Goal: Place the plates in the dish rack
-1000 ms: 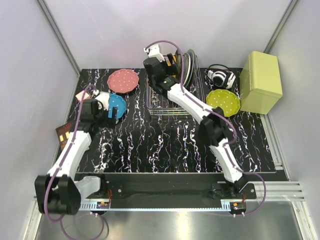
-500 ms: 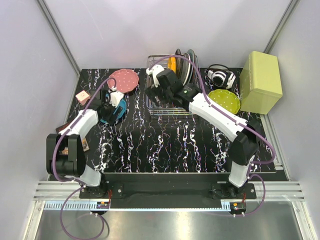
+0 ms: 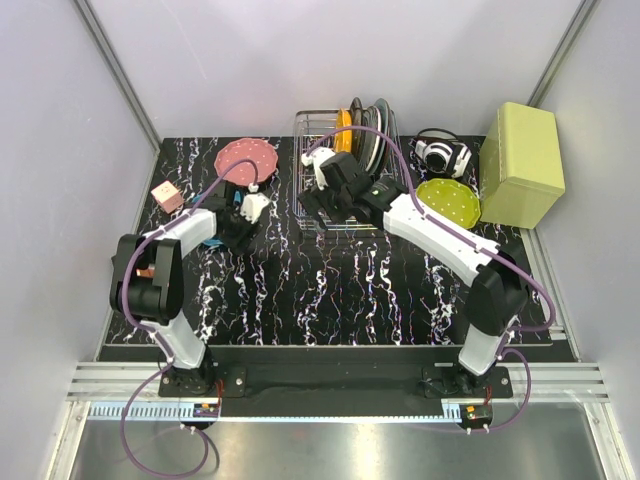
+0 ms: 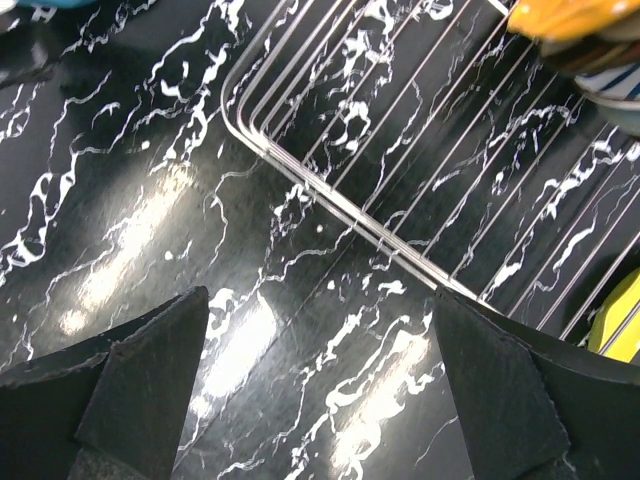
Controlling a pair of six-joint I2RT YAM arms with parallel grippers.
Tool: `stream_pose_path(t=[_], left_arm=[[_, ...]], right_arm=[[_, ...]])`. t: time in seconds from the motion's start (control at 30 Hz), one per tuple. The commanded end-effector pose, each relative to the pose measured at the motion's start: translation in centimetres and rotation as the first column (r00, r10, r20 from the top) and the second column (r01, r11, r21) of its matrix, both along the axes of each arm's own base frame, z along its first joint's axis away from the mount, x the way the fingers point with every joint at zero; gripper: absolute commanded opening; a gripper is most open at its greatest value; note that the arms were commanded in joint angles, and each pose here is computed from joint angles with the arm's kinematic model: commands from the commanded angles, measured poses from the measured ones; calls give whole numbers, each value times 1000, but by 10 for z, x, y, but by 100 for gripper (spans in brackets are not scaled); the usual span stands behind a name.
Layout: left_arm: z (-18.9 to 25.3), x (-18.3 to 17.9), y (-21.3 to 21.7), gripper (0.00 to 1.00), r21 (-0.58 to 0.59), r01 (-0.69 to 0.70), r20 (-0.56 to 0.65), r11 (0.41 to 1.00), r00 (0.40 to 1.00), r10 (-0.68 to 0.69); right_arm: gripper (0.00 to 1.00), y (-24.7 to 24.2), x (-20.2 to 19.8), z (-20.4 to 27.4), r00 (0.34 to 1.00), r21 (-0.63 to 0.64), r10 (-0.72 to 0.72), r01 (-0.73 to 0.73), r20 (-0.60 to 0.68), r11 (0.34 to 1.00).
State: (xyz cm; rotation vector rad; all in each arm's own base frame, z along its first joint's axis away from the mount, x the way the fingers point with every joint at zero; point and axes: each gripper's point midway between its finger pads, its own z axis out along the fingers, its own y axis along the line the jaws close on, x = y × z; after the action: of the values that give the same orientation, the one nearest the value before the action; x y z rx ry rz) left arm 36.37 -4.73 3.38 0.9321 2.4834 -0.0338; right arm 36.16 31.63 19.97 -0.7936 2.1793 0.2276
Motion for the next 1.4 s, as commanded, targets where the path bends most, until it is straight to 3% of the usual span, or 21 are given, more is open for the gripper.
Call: stream_pose_path(t=[0.0, 0.17, 0.3, 0.4, 0.67, 0.93, 1.03, 1.07, 1.17, 1.23, 1.33, 1.37], left_arm=[[12, 16, -16, 60, -34, 17, 20, 999, 1000, -17], [5, 11, -20, 60, -28, 47, -5, 998, 999, -48], [4, -19, -36, 58, -81, 112, -77, 990, 990, -118], [6, -51, -49, 58, -100, 168, -141, 981, 973, -181], [22, -129, -102, 58, -205, 291, -266, 934, 902, -339], [9, -189, -183, 56, -297, 389, -367, 872, 797, -481], [28, -182, -214, 55, -328, 403, -285, 854, 820, -496], [50, -167, -225, 55, -355, 410, -176, 840, 854, -490], [92, -129, -215, 60, -355, 335, 33, 873, 937, -346], [113, -98, -184, 61, -367, 211, 120, 906, 977, -179], [160, -56, -124, 58, -417, 90, 302, 905, 952, 44], [175, -44, -107, 45, -421, 64, 355, 905, 929, 99]], right_arm=[[100, -6, -12, 22, 1000, 79, -7, 6, 8, 997], [100, -13, -21, 9, 1000, 70, -5, 7, -25, 998], [100, -18, -29, 6, 999, 79, 13, -9, -48, 997], [100, -29, -34, -3, 991, 122, -40, 56, -128, 991], [100, -67, -62, -24, 893, 273, -160, 293, -421, 917], [100, -108, -77, -35, 808, 300, -225, 438, -544, 847], [100, -117, -79, -30, 806, 334, -213, 448, -552, 829], [100, -118, -80, -24, 817, 356, -197, 436, -542, 827], [100, -120, -90, -25, 822, 382, -174, 426, -543, 820], [100, -121, -97, -31, 807, 387, -171, 443, -566, 808], [100, -124, -100, -29, 807, 410, -165, 450, -567, 793], [100, -125, -101, -28, 812, 414, -168, 449, -559, 792]])
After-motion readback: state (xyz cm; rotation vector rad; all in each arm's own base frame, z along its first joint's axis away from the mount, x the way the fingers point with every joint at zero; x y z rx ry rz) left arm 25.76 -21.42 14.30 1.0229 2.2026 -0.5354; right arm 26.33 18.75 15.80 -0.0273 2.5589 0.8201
